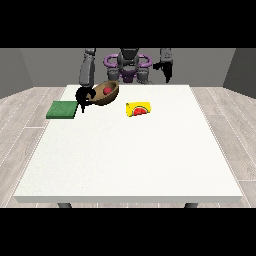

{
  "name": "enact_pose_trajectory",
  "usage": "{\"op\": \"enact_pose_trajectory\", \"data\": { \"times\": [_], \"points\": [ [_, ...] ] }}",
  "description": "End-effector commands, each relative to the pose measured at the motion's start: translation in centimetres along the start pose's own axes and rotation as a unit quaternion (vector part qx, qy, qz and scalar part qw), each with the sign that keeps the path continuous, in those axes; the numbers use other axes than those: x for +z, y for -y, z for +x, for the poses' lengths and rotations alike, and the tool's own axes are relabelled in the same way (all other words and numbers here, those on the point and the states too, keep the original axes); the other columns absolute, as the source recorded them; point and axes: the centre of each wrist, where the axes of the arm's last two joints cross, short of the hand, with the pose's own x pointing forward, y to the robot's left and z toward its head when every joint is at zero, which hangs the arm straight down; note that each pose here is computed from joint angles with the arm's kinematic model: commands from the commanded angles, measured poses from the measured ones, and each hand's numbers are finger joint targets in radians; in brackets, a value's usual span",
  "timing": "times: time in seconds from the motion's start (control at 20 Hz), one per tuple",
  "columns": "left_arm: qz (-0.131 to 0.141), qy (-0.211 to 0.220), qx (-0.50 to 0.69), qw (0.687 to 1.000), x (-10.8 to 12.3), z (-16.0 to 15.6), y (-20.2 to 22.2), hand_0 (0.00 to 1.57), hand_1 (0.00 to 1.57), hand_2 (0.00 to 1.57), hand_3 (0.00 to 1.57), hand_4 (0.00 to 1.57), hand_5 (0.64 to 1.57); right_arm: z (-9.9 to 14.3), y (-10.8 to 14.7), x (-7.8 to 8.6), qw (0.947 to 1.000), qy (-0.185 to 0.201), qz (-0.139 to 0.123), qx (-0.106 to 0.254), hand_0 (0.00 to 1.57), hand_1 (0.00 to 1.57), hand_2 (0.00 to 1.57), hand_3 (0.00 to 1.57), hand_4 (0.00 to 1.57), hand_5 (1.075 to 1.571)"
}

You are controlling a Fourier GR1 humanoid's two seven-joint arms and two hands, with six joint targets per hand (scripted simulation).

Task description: Pick the cup and pour the ball into the bowl, then pick the bowl and place it on the pad

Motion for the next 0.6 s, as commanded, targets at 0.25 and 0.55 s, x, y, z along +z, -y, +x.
{"op": "enact_pose_trajectory", "data": {
  "times": [0.25,0.55],
  "points": [
    [0.018,-0.082,0.011,0.996,2.9,-3.4,-1.6,0.00,0.00,0.00,0.00,1.12,1.358,3.9,1.0,-3.3,0.9897,-0.128,-0.046,0.044,1.57,1.57,1.57,1.53,0.94,1.495],
    [0.030,-0.086,0.003,0.996,3.3,-4.0,-1.5,0.00,0.00,0.00,0.00,1.16,1.357,9.7,3.1,-7.2,0.9898,-0.115,-0.050,0.068,1.57,1.57,1.57,1.26,0.93,1.503]
  ]
}}
